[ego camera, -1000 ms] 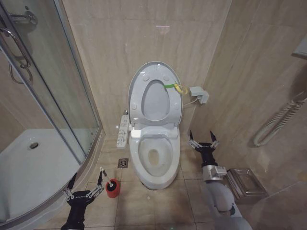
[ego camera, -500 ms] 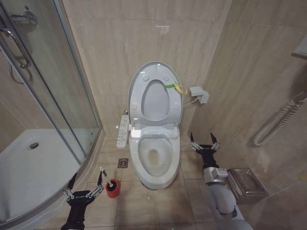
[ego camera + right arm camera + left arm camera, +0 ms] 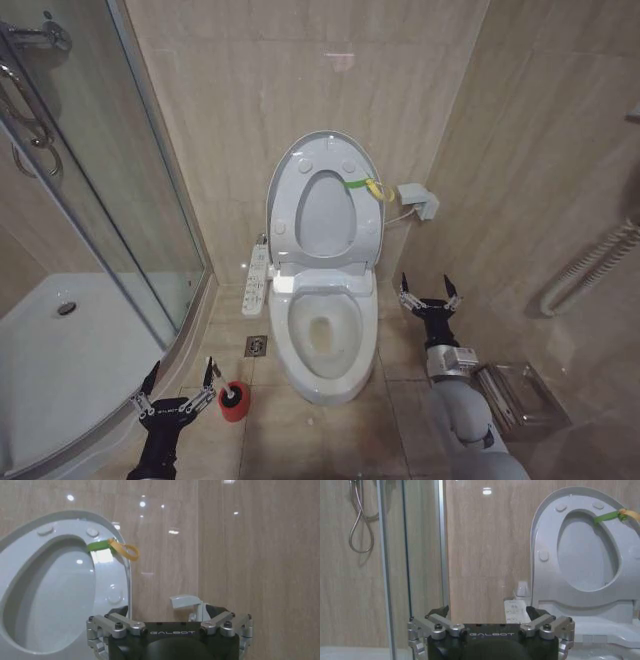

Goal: Open the toilet lid, clean the toilet bowl with a toilet brush, close the toilet lid, and flush.

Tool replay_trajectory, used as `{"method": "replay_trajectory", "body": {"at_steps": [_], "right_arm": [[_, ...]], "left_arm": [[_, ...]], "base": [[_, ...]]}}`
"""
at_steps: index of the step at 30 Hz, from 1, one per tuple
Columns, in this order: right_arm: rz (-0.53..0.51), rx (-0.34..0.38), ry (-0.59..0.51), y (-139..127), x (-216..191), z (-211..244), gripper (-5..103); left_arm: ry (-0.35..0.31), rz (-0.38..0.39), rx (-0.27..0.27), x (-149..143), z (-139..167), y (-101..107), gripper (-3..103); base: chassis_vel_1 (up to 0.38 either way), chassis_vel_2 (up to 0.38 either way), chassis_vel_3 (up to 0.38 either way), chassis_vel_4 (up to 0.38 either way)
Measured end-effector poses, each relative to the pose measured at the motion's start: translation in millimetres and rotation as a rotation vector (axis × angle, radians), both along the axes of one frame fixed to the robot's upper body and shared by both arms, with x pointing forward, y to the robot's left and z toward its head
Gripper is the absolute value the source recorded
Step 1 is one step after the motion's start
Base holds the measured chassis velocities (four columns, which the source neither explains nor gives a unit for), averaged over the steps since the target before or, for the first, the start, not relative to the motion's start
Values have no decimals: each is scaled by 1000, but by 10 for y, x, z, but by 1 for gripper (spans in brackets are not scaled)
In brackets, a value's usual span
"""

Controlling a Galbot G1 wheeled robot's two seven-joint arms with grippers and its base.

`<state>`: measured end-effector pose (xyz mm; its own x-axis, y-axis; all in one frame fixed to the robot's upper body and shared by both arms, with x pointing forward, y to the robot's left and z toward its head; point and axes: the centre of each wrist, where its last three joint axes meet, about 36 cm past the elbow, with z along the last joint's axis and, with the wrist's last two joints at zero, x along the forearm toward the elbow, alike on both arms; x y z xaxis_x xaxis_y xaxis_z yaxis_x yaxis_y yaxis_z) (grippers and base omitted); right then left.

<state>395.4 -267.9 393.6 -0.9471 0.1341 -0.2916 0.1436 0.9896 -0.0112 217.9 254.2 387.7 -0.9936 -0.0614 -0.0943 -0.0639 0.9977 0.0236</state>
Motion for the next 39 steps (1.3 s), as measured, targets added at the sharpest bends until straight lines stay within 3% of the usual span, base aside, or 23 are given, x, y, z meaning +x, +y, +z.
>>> {"method": "replay_trajectory", "body": {"at_steps": [39], "right_arm": [[-130,-40,-57,-81,214,-7,100]], "left_arm": [[0,0,0,0,0,0,100]], "base": [[-46,37,45,-34]]}}
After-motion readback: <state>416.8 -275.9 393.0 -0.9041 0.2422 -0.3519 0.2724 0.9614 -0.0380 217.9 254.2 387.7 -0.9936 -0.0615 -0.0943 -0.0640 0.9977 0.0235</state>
